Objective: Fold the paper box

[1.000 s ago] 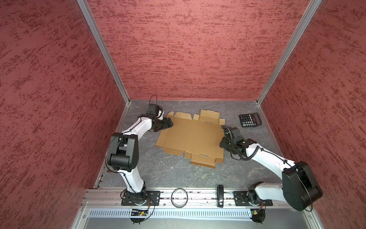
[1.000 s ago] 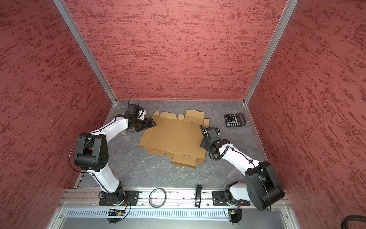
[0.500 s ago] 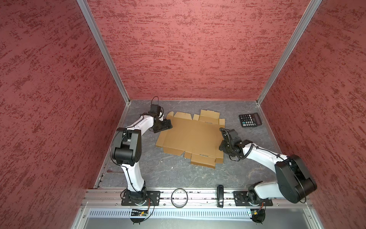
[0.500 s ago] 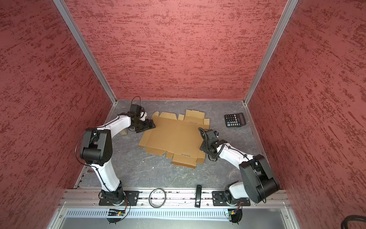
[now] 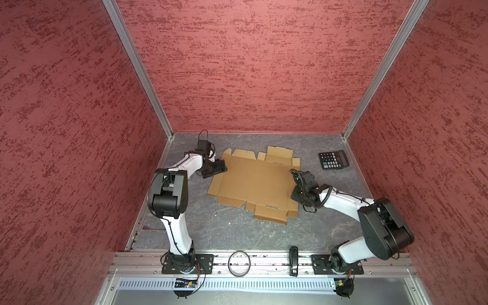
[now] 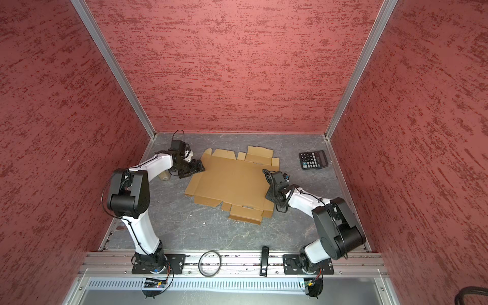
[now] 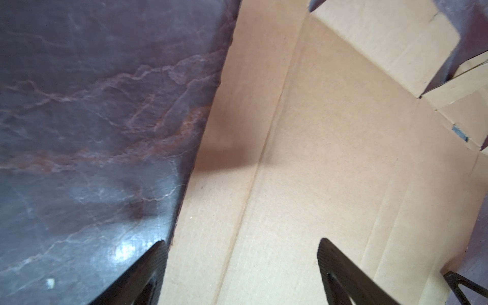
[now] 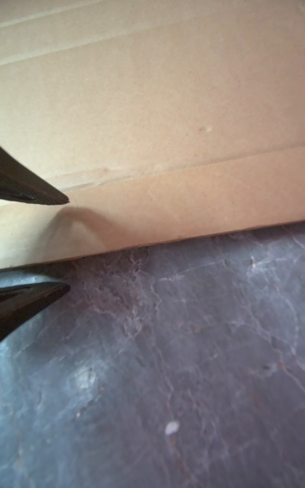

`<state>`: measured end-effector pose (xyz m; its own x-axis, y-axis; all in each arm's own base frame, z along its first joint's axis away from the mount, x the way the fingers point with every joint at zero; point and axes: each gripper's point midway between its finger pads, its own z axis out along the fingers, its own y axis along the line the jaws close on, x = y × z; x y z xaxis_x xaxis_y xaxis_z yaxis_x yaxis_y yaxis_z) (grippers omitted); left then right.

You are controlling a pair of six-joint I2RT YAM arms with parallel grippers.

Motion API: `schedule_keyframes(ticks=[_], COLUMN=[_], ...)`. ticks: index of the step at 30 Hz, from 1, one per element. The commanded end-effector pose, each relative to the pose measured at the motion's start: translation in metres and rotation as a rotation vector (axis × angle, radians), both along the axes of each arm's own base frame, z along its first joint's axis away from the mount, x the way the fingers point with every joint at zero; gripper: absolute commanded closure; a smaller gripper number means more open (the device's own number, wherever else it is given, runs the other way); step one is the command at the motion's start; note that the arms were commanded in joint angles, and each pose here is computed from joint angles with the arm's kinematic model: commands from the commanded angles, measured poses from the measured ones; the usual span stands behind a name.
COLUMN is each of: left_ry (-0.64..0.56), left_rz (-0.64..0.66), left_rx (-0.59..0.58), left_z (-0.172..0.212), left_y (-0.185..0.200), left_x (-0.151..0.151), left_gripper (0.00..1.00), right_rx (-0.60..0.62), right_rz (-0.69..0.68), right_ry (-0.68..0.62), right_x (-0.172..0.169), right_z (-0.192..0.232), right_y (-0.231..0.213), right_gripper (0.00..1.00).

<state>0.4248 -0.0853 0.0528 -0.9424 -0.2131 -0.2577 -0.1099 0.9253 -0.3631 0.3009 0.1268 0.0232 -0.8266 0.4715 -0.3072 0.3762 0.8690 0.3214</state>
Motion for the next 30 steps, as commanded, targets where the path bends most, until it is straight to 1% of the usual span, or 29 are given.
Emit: schedule_keyframes(ticks=[1, 7, 14, 22, 26, 30], left_ry=[-0.005, 0.003, -0.002, 0.017, 0.011, -0.004], left_rz=[-0.026, -0.040, -0.041, -0.055, -0.056, -0.055], left_rx=[-0.005, -0.018, -0.008, -0.012, -0.012, -0.037], left_z=[0.001, -0.006, -0.010, -0.020, -0.021, -0.019], left_y=[0.000, -0.001, 0.003, 0.001, 0.000, -0.003], left_x=[0.004, 0.005, 0.008, 0.004, 0.003, 0.000], left_gripper=[0.10, 0.09, 0.07, 0.07, 0.07, 0.07], right_rx=[-0.048, -0.080, -0.082, -0.089, -0.096, -0.099], right_rz=[-0.012, -0.003, 0.006, 0.016, 0.021, 0.026], right_ry=[0.075, 0.092, 0.101, 0.109, 0.118, 0.128], right_x=[-0.013, -0.012, -0.008, -0.005, -0.004, -0.003], right_z=[-0.018, -0.020, -0.022, -0.021, -0.024, -0.027], right_y=[-0.008, -0.010, -0.008, -0.006, -0.006, -0.005], right_gripper=[0.54, 0.56, 0.59, 0.60, 0.60, 0.61])
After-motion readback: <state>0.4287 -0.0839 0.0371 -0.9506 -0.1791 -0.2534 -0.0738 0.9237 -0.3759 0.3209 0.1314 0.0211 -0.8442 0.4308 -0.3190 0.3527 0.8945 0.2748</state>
